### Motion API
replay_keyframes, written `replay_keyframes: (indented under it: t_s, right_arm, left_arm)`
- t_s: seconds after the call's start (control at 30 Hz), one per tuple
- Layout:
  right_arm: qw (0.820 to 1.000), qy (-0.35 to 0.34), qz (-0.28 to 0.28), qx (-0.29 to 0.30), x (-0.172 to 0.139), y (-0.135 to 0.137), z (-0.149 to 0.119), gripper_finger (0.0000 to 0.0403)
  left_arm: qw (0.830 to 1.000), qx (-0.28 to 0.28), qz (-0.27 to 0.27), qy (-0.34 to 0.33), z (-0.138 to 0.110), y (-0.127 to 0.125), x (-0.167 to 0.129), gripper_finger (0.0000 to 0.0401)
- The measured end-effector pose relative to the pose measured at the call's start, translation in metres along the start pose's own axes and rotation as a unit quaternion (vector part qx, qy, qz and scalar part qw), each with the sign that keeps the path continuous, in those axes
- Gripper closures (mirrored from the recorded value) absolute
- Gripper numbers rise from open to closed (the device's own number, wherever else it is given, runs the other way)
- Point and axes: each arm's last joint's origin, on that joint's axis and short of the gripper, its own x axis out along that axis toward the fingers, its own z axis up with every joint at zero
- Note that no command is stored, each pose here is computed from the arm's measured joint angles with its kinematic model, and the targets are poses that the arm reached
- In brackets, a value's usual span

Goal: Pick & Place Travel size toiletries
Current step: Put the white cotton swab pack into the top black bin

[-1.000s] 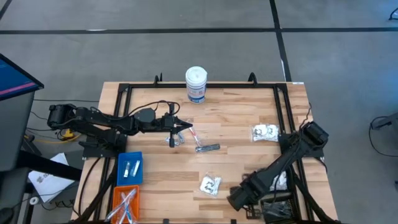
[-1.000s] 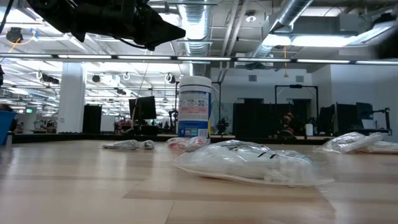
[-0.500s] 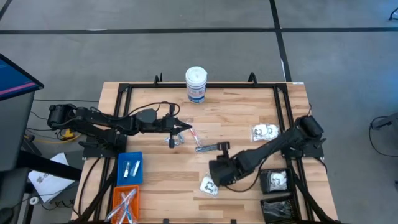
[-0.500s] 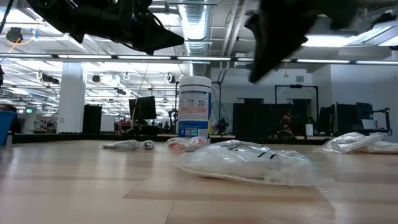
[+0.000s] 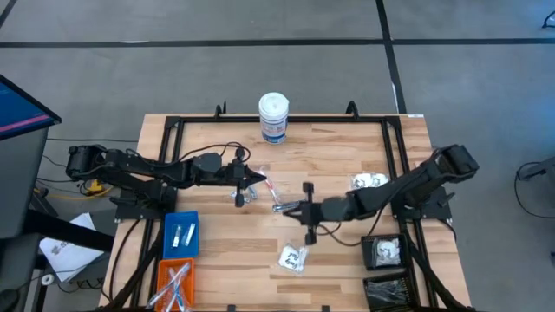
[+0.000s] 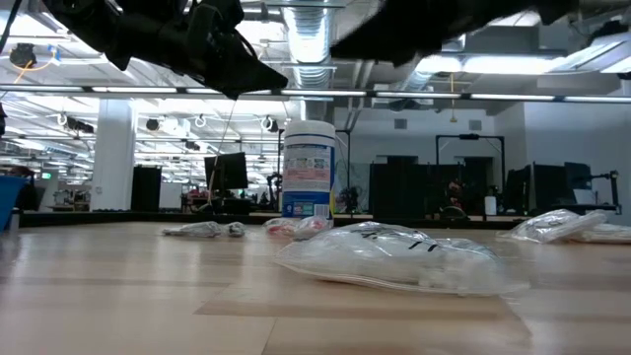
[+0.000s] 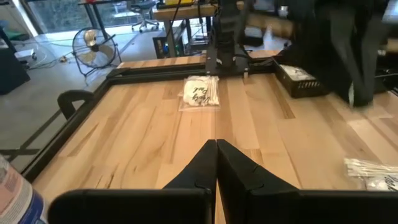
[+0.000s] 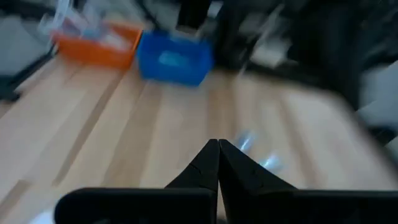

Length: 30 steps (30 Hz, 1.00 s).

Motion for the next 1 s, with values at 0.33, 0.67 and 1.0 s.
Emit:
replay_keyframes:
  t_s: [0.33, 0.67, 1.0]
  right_arm:
    - [0.995, -0.05, -0.038, -0.074, 0.022, -0.035, -0.008, 0.0403]
    - [0.997, -0.031, -0.057, -0.052, 0.067, -0.046, -0.056, 0.0403]
    - [0.986, -0.042, -0.162, 0.016, 0.009, -0.087, -0.054, 0.0403]
  left_arm:
    - [0.999, -0.012, 0.038, 0.001, 0.0, 0.002, 0.0, 0.04]
    - [0.997, -0.021, 0.069, 0.036, -0.019, 0.007, 0.018, 0.04]
    - [0.994, -0.063, 0.069, 0.06, -0.046, 0.013, 0.039, 0.04]
